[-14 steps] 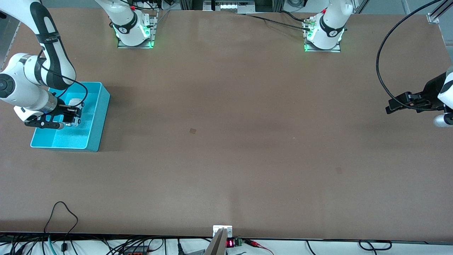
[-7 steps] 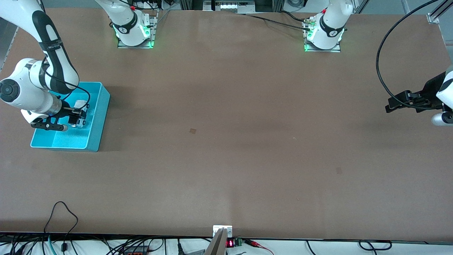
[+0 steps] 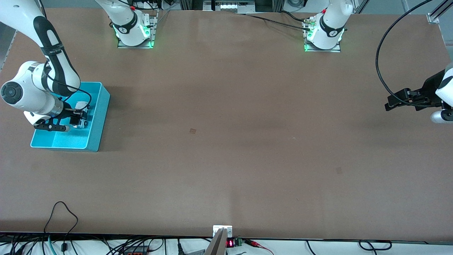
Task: Wind and store white jeep toy
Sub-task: 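Lower the jeep into the turquoise bin and open the right gripper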
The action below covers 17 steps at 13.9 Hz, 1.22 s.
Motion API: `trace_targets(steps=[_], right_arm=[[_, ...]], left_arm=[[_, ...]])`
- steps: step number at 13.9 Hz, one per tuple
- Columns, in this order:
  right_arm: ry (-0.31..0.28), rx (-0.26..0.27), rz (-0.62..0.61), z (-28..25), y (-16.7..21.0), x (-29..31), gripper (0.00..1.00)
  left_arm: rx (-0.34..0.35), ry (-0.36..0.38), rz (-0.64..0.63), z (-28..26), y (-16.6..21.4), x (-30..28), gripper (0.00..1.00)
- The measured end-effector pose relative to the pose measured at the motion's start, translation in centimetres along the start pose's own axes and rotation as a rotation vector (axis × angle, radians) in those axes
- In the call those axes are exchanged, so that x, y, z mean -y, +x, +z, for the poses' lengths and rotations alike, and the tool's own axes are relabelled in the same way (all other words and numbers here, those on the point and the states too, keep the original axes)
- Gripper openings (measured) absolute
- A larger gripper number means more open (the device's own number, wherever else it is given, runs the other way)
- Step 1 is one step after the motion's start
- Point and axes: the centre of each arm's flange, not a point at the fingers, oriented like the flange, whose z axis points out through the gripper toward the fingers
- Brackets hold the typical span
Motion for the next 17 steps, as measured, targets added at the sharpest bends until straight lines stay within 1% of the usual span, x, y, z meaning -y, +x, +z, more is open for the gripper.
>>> trace_targets(steps=[11,12,14,15,16,17], right_arm=[[0.002,0.008,-0.004,1.2,0.0,0.1,0.51],[0.002,0.008,-0.004,1.2,0.0,0.1,0.53],[0.002,0.008,-0.004,1.2,0.1,0.1,0.72],[0.002,0.007,-0.005,1.2,0.1,0.1,0.79],[0.002,0.007,-0.005,1.2,0.1,0.1,0.79],[0.002,0.007,-0.005,1.2,0.1,0.1,0.83]], left_arm=[[0.001,0.0,0.0,0.0,0.0,0.0,1.0],[0.001,0.0,0.0,0.0,0.0,0.0,1.0],[0.001,0.0,0.0,0.0,0.0,0.0,1.0],[0.001,0.0,0.0,0.0,0.0,0.0,1.0],[0.0,0.0,0.001,0.0,0.0,-0.1,1.0],[0.0,0.0,0.004,0.0,0.0,-0.2,1.0]])
